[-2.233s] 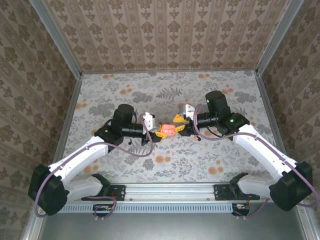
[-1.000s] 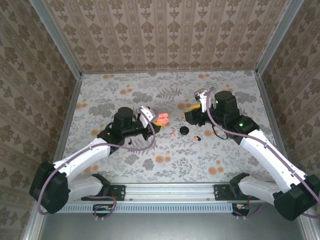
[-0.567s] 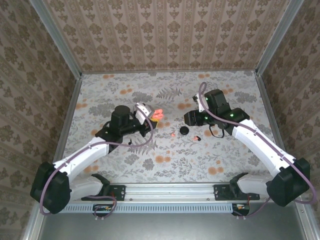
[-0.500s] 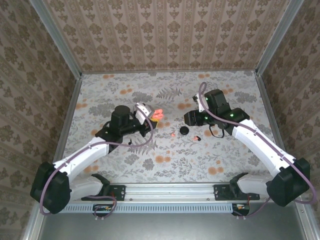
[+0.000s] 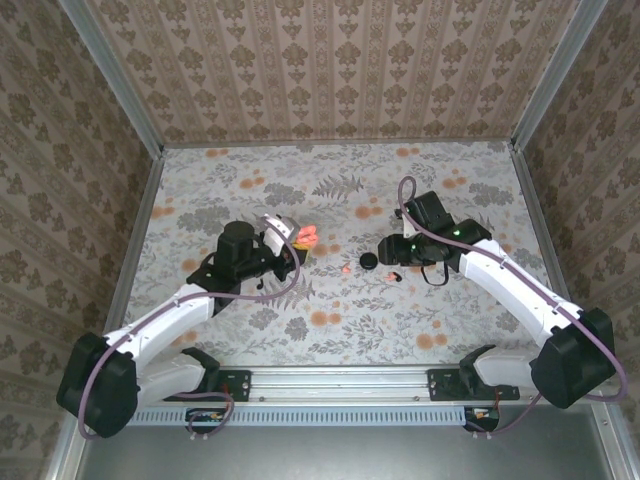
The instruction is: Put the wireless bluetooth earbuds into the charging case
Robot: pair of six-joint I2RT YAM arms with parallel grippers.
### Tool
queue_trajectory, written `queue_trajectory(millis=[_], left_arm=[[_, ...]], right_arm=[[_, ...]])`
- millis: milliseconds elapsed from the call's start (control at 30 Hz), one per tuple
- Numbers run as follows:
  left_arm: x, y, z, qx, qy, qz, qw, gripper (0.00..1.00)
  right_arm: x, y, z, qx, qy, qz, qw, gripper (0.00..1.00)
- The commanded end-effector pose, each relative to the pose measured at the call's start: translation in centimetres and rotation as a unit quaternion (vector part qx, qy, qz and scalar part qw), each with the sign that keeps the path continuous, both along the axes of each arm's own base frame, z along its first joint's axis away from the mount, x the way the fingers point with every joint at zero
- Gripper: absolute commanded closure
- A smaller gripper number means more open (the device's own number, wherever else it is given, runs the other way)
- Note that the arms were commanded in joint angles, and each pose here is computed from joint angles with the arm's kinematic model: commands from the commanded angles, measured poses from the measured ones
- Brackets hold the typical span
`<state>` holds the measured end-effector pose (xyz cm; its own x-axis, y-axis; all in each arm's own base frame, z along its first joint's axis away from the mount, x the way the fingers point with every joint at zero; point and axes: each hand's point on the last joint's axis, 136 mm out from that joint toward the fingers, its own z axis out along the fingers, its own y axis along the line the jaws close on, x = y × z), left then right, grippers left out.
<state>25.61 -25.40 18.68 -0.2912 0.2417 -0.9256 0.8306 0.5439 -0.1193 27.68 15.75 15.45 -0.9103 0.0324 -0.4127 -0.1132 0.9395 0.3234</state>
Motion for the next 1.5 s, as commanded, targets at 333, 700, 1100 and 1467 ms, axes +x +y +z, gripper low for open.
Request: queue_trajectory(millis=[333, 700, 1100, 1467], left_arm=[[0.3, 0.4, 1.4, -0.028, -0.001, 0.019, 0.999, 0.84], [0.0, 2.3, 0.5, -0.032, -0.010, 0.064, 0.997, 0.84], [-0.9, 2.5, 0.5, -0.039, -0.029, 0.026, 0.998, 0.84], [-0.1, 4.4, 0.9, -0.019, -0.048, 0.078, 0.996, 0.84]], right_arm=[[2.1, 0.9, -0.8, -0.017, 0.021, -0.002, 1.000, 0.43], [2.8, 2.8, -5.2, -0.057, 0.151, 0.052, 0.986, 0.45], [2.1, 5.6, -6.1, -0.056, 0.186, 0.063, 0.979, 0.46], [1.5, 8.8, -6.2, -0.047, 0.206, 0.052, 0.976, 0.51]])
